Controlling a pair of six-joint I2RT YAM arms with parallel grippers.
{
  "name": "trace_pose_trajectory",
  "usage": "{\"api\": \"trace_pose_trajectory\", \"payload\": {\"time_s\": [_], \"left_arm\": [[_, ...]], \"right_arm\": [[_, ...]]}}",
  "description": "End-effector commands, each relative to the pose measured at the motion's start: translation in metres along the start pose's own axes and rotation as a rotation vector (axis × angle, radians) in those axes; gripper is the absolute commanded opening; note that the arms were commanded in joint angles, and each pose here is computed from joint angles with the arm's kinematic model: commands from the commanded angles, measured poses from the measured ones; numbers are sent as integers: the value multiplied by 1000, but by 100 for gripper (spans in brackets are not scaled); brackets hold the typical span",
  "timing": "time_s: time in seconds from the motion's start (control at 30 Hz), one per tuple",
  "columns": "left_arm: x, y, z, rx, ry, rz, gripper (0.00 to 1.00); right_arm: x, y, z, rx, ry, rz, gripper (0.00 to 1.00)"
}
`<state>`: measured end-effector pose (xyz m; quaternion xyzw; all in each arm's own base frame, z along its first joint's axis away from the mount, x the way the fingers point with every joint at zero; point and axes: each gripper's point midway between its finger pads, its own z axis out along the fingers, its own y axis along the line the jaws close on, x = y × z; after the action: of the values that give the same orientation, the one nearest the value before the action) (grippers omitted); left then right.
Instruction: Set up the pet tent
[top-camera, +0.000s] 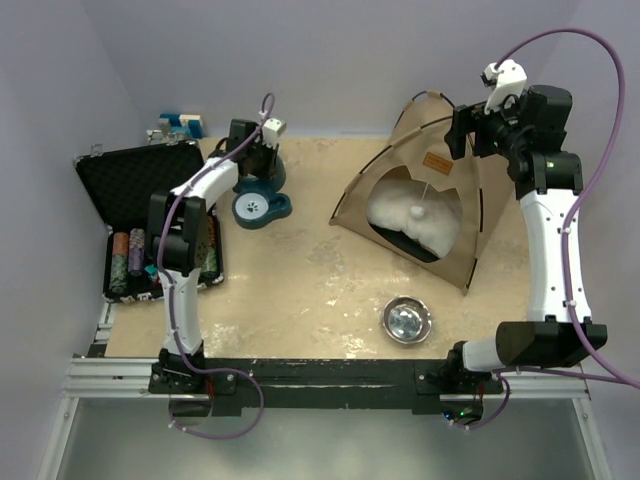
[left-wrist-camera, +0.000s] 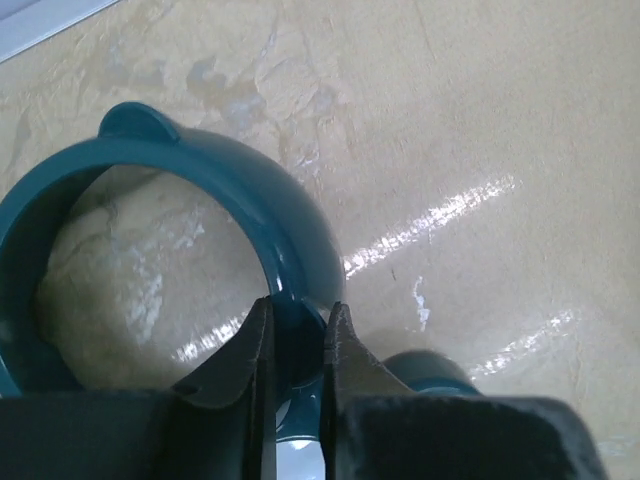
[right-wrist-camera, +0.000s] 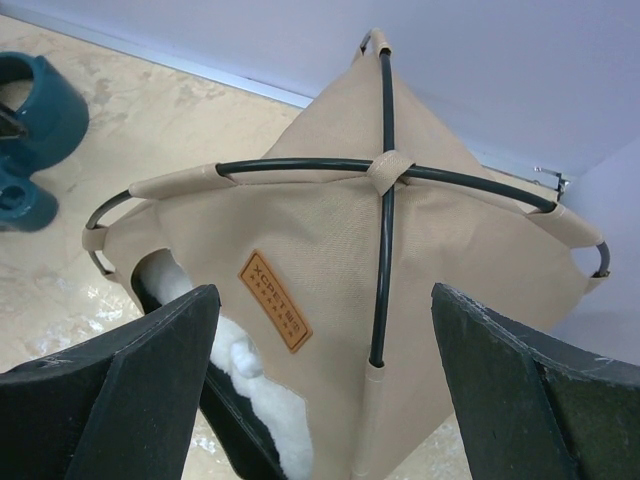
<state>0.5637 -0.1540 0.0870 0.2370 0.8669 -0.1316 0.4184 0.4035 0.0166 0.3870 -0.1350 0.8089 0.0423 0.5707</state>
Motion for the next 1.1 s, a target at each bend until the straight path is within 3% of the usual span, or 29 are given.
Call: {"api": "trace_pose_trajectory", "payload": {"time_s": [0.0,0.1,0.2,0.3,0.33,0.4,0.43,0.5,0.6,0.63,0.7,0.83,0.93,1.07], "left_arm": [[-7,-17,-26,-261,34,-290,0],[24,-20,-31,-360,121,-547,0],[38,-25,-35,-331,133,-812,0],[26,-26,-42,-347,72,-864,0],[21,-25,-46,-349,60,-885,7],[13,-24,-51,-345,44,-896,35],[4,-24,-56,-324,24,-885,40],[-16,-26,-68,-274,-28,-797,55],[-38,-31,-85,-187,-79,-511,81],[-38,-38,-88,-104,-64,-307,87],[-24,-50,-93,7,0,-32,98],[24,-47,-108,193,145,353,100],[60,-38,-112,266,275,545,98],[81,-20,-106,277,345,713,96]], "right_arm": [[-16,2,-3,-11,-51,-1,90],[-17,3,-3,-17,-55,3,90],[-18,4,-6,-19,-58,5,90],[-18,5,-10,-17,-61,2,90],[-17,6,-11,-17,-59,3,90],[-16,7,-13,-19,-58,2,90],[-17,7,-15,-20,-61,1,90],[-18,8,-18,-18,-65,-4,90],[-17,8,-22,-15,-67,-12,91],[-16,9,-23,-19,-66,-11,91],[-16,10,-24,-23,-67,-16,91],[-17,12,-26,-30,-68,-22,91],[-16,14,-26,-43,-66,-21,91],[-16,15,-26,-48,-66,-21,91]]}}
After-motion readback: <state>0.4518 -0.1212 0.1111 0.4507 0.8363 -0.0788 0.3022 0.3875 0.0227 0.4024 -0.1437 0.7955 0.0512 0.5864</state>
